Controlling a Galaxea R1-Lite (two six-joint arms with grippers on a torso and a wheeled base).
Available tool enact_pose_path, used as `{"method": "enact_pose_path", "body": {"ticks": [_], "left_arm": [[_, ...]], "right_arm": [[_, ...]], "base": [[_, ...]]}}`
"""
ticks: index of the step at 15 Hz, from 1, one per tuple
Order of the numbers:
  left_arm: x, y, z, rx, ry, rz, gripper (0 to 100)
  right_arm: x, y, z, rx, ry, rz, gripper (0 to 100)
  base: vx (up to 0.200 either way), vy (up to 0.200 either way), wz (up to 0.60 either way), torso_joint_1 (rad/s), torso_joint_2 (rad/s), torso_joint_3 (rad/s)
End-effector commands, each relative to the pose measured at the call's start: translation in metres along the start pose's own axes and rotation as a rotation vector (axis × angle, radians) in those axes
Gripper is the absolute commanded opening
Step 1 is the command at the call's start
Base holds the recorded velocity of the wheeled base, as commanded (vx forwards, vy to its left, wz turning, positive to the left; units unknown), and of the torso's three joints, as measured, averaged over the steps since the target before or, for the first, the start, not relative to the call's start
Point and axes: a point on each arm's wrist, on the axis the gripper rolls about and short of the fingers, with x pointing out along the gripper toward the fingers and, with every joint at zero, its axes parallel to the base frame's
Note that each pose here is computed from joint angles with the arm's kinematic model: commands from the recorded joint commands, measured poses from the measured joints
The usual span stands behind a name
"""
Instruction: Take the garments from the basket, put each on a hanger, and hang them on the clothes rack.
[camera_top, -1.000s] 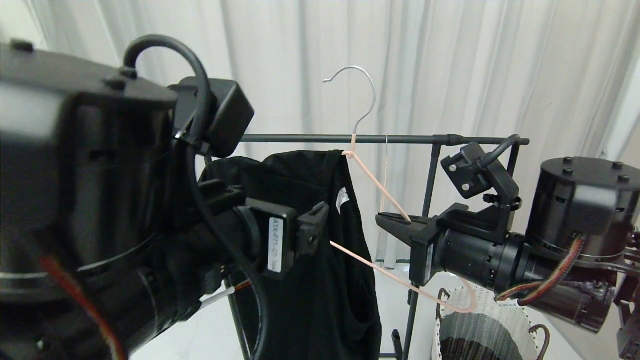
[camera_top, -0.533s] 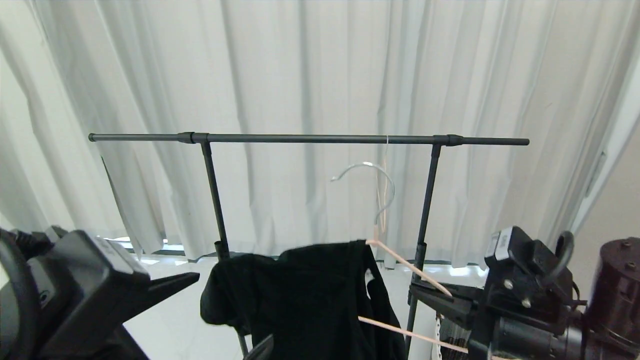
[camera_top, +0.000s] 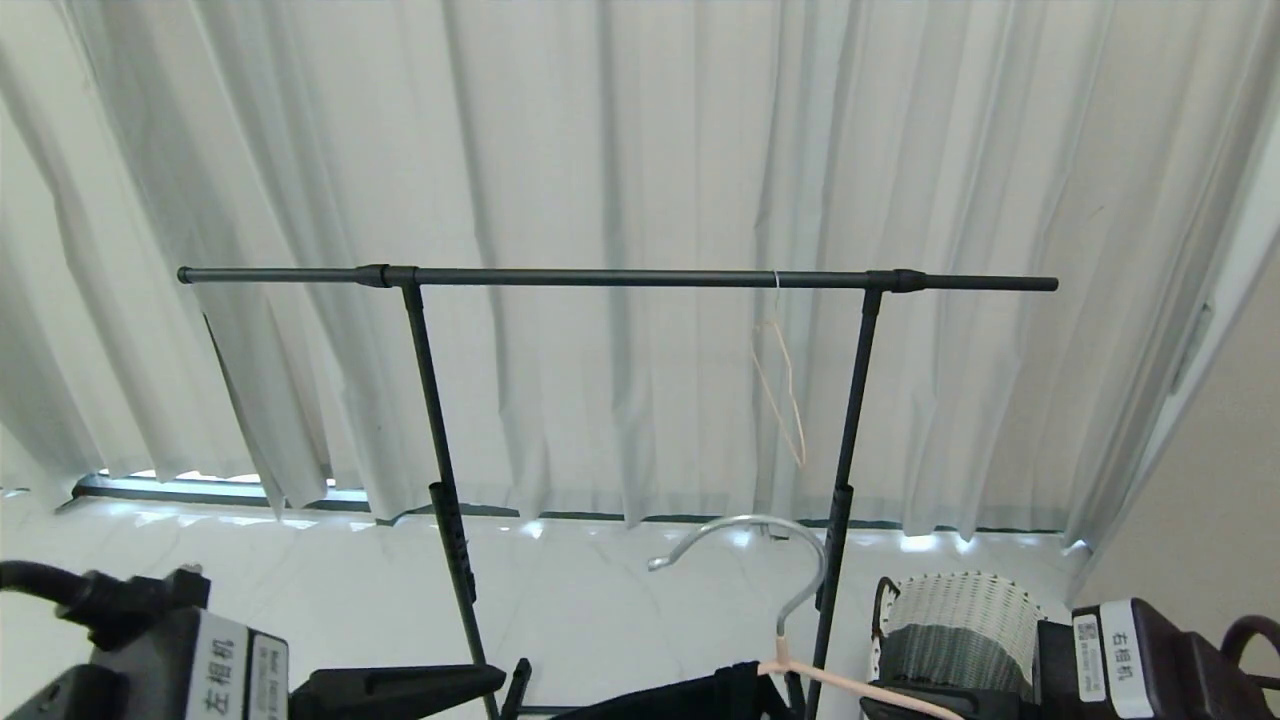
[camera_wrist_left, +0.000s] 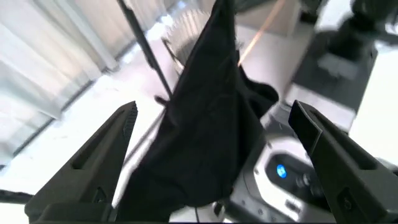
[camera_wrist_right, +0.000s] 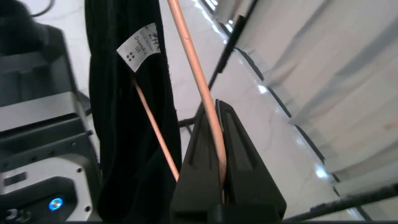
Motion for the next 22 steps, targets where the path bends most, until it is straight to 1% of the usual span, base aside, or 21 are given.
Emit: {"method": "enact_pose_path", "body": {"ticks": [1,2,3,5,7,10,11,20,21,22], "left_arm": [[0.011,0.001,-0.009,0.002,0.058,0.001,100],[0.018,0.002,-0.009,-0.010,0.056,0.015,100],[0.025,0.004,-0.006,-0.024,0.031,0.025,100],[0.032,0.005,-0.003,-0.031,0.020,0.012,100],[0.035,0.004,-0.011,-0.024,0.054,-0.024,100],[0.037,0.004,-0.019,-0.023,0.083,-0.022,100],[0.037,0.005,-0.021,-0.025,0.091,-0.018,0],[0.038,0.007,-0.022,-0.030,0.097,-0.006,0],[0.038,0.008,-0.023,-0.032,0.099,0.000,0],[0.038,0.008,-0.023,-0.033,0.099,0.004,0]], "right_arm": [[-0.001,0.006,0.001,-0.023,-0.010,0.031,0],[-0.001,0.008,0.002,-0.040,-0.011,0.040,0],[-0.001,0.010,0.002,-0.060,-0.015,0.050,0],[-0.001,0.012,0.005,-0.072,-0.027,0.066,0],[-0.002,0.014,0.007,-0.085,-0.039,0.073,0],[-0.003,0.013,0.013,-0.103,-0.066,0.068,0],[-0.002,0.013,0.013,-0.110,-0.068,0.069,0],[-0.006,0.018,0.015,-0.118,-0.083,0.088,0],[-0.006,0.018,0.014,-0.119,-0.080,0.088,100],[-0.006,0.018,0.014,-0.119,-0.078,0.087,100]], "base": [[0.000,0.000,0.00,0.000,0.00,0.000],[0.000,0.000,0.00,0.000,0.00,0.000],[0.000,0.000,0.00,0.000,0.00,0.000],[0.000,0.000,0.00,0.000,0.00,0.000],[0.000,0.000,0.00,0.000,0.00,0.000],[0.000,0.000,0.00,0.000,0.00,0.000],[0.000,0.000,0.00,0.000,0.00,0.000],[0.000,0.000,0.00,0.000,0.00,0.000],[0.000,0.000,0.00,0.000,0.00,0.000],[0.000,0.000,0.00,0.000,0.00,0.000]]}}
